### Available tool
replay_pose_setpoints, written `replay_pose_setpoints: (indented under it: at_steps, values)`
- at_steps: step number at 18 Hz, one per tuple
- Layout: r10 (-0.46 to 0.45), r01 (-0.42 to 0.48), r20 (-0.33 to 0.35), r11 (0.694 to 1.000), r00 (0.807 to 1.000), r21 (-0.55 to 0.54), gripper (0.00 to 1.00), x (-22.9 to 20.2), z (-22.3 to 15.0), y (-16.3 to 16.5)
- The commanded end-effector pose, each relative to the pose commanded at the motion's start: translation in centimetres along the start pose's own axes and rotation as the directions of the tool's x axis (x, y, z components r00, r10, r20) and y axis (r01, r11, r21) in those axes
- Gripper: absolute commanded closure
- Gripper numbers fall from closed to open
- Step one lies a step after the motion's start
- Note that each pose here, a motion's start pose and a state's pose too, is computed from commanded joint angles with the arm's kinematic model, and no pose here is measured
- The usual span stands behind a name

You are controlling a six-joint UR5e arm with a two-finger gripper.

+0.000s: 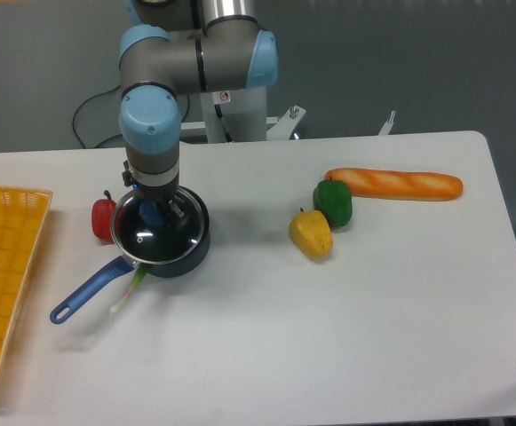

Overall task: Close the pot lid
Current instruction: 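Lower the glass lid onto the saucepan rim and settle it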

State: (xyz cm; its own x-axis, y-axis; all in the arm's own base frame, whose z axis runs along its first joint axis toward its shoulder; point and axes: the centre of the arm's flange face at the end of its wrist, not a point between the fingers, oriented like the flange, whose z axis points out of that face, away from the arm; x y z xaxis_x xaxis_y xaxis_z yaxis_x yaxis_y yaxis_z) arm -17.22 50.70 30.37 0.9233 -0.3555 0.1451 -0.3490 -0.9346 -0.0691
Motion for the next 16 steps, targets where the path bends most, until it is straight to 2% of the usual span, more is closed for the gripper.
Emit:
replay_pose_setpoints:
  at_steps: [6,16]
  values:
    - [0.037,-0.037,-0.008,0.999,0.999,-0.01,0.56,0.3,0.38,0.32]
    - [0.037,-0.037,-0.018,0.999,0.999,-0.015,0.56,0.66,0.87,0.54]
